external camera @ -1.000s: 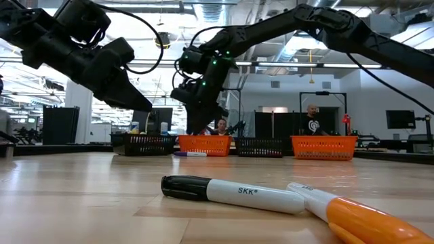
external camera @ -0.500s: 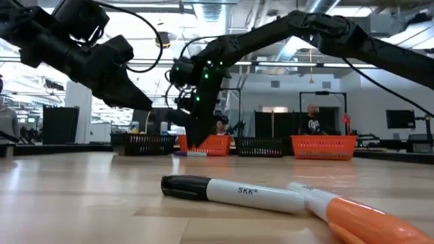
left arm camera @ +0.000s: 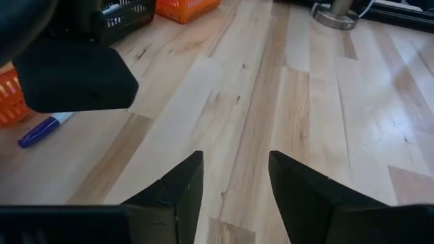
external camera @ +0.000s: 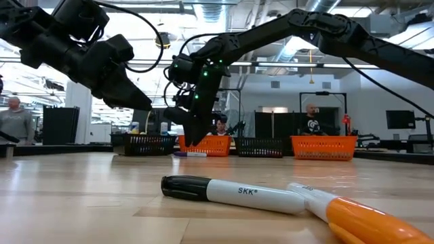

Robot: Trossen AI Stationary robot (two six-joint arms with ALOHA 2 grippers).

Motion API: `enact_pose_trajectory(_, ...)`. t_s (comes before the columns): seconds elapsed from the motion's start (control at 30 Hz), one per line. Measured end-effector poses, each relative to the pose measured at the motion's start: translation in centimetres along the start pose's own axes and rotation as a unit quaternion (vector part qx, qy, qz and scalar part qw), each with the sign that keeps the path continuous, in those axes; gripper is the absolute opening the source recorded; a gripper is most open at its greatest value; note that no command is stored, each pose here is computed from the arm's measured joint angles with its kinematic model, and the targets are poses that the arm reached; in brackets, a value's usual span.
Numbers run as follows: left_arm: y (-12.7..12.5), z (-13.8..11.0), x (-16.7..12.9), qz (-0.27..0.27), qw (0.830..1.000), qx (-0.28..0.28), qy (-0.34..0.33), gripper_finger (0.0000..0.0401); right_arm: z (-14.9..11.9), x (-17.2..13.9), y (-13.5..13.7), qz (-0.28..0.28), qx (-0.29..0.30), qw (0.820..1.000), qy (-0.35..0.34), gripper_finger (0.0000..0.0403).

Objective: Pick & Place Markers
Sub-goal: Put the small purple highlighter into the left orange bin

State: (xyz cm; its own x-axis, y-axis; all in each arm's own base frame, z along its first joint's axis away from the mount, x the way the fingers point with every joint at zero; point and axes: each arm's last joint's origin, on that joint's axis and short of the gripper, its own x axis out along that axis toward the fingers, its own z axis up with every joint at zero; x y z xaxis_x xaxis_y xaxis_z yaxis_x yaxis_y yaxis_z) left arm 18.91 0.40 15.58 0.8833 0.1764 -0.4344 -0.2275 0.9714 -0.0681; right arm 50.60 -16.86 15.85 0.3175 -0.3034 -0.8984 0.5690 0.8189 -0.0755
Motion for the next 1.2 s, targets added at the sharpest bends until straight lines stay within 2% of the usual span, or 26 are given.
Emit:
enact_pose_trajectory(0.57, -0.1, 0.0, 0.0, -0.001, 1.000, 0.000, 0.000, 0.0167, -0.3, -0.1, 1.0, 0.007, -0.049, 0.999, 0.002, 0.0112)
enact_pose_trajectory(0.97, -0.3, -0.1, 0.0, -0.006, 1.000, 0.003, 0.001, 0.0167, -0.2, -0.2, 1.2, 0.011, -0.045, 0.999, -0.006, 0.0171)
enact_pose_trajectory(1.2, -0.3, -0.1, 0.0, -0.006, 1.000, 0.002, 0.001, 0.0167, -0.2, -0.2, 1.2, 0.011, -0.044, 0.999, -0.006, 0.0187)
